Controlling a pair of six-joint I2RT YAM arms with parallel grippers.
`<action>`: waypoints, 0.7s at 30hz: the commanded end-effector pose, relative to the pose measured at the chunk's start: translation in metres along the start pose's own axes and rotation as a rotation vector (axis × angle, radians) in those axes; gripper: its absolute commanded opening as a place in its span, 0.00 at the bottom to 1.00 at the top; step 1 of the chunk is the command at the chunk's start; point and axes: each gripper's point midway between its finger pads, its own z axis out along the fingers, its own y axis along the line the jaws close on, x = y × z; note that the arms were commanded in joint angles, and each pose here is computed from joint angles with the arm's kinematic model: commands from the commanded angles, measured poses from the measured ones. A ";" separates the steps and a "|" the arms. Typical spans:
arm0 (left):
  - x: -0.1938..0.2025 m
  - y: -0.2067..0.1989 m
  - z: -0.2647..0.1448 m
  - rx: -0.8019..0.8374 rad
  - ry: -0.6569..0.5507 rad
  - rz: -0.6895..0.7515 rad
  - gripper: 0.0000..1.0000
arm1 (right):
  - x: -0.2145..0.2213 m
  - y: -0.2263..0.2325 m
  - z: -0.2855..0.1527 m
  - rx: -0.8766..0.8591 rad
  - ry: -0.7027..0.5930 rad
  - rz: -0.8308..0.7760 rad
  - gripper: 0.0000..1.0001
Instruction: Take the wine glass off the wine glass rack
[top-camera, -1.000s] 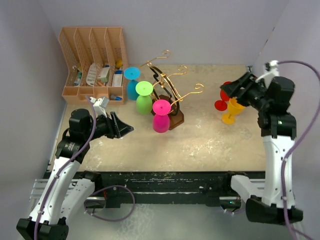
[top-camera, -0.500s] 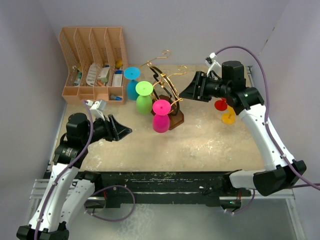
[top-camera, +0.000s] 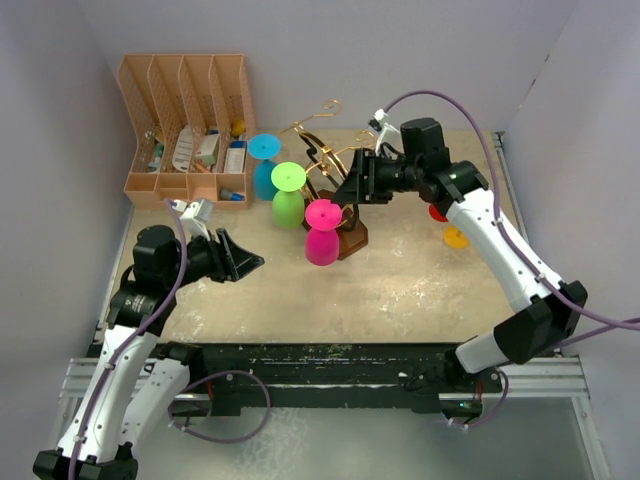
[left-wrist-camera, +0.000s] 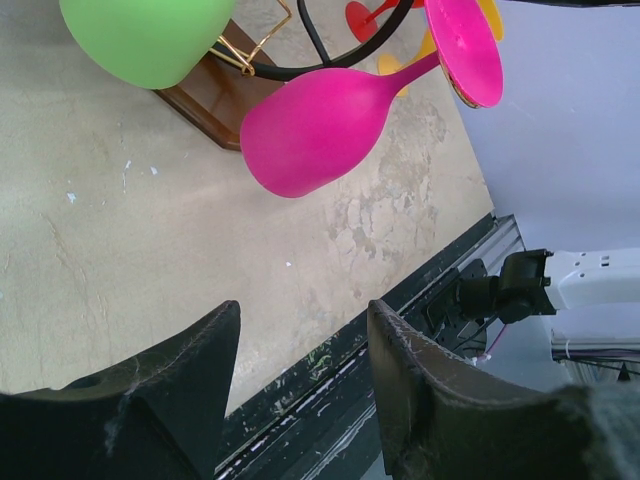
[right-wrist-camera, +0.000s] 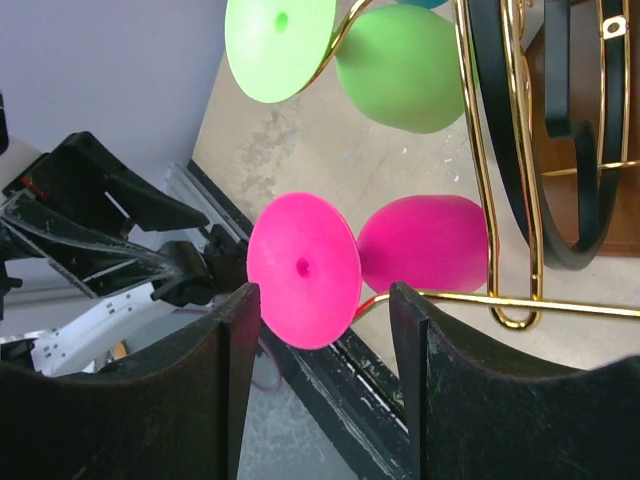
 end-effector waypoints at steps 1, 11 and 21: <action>-0.009 -0.005 -0.003 0.007 -0.033 0.020 0.57 | -0.021 0.021 -0.002 -0.022 -0.060 -0.095 0.57; -0.009 -0.004 -0.002 0.006 -0.030 0.018 0.57 | -0.018 0.016 0.013 0.005 -0.029 -0.101 0.55; -0.008 -0.004 -0.001 0.006 -0.027 0.015 0.57 | -0.008 0.008 0.022 0.037 0.012 -0.096 0.52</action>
